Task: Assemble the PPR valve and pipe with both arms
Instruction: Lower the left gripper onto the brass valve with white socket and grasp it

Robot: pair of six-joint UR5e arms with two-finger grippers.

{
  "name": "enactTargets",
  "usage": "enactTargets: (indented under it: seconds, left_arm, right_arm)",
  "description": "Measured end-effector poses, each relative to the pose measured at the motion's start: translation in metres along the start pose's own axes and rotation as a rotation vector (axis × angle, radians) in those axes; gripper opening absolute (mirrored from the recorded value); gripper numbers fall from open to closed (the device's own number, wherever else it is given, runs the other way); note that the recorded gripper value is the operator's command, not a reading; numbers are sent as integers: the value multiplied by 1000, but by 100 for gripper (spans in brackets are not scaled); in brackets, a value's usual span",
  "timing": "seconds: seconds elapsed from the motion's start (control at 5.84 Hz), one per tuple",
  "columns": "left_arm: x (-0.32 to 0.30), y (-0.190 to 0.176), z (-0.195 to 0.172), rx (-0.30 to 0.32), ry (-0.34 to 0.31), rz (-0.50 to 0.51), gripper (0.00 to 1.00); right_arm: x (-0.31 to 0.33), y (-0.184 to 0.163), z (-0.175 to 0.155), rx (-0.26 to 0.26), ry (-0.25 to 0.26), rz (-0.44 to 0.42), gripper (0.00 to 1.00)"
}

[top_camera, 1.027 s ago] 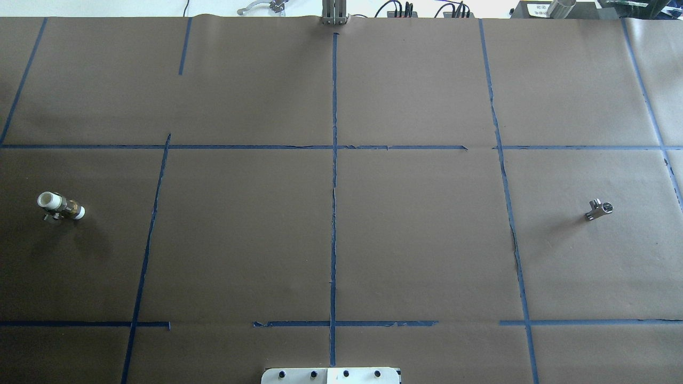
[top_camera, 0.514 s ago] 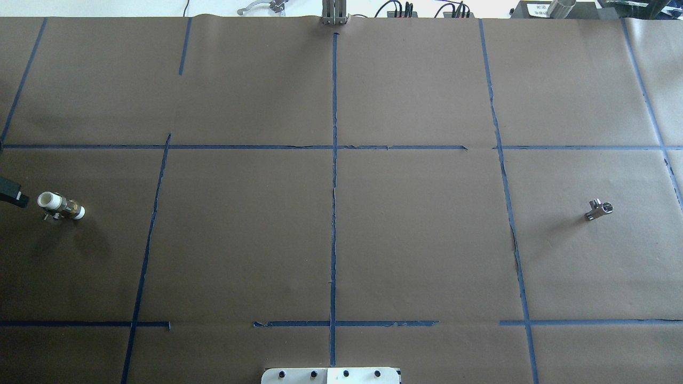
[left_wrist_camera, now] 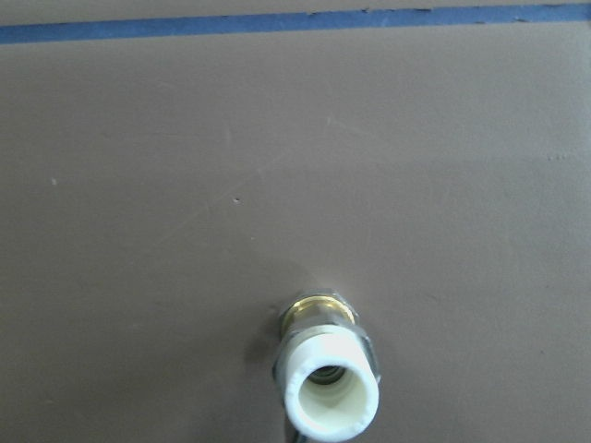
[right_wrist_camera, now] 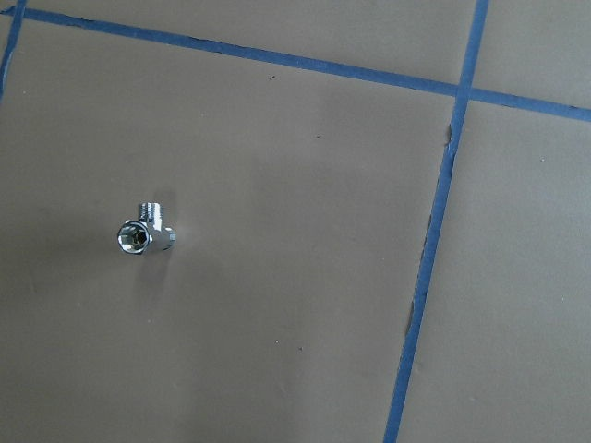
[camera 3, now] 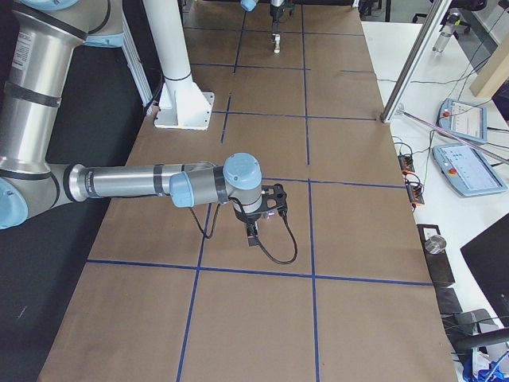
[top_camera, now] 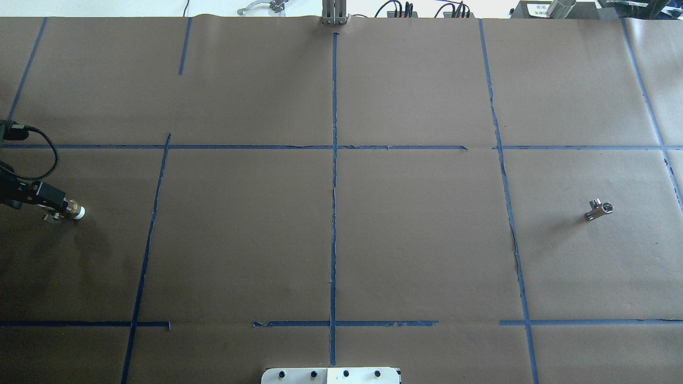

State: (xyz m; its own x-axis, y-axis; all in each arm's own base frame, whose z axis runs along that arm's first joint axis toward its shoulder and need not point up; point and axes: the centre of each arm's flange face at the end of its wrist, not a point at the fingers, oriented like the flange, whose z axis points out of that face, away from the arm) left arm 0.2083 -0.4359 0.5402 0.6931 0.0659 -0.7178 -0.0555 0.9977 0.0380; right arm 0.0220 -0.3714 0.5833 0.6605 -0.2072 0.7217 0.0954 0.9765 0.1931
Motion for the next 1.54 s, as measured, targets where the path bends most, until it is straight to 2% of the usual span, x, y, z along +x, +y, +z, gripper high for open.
enactTargets:
  seconds: [0.34, 1.03, 1.2, 1.54]
  left_arm:
    - [-1, -2, 4, 1, -10, -2, 76]
    - [5, -7, 3, 9, -7, 10, 73]
    - [5, -7, 3, 10, -6, 11, 59]
    - [4, -7, 3, 9, -9, 10, 11]
  right_arm:
    - [0, -1, 0, 1, 0, -1, 100]
    - [-1, -2, -1, 3, 0, -5, 100]
    - [-2, -2, -1, 3, 0, -6, 100]
    - [-2, -2, 0, 1, -1, -8, 100]
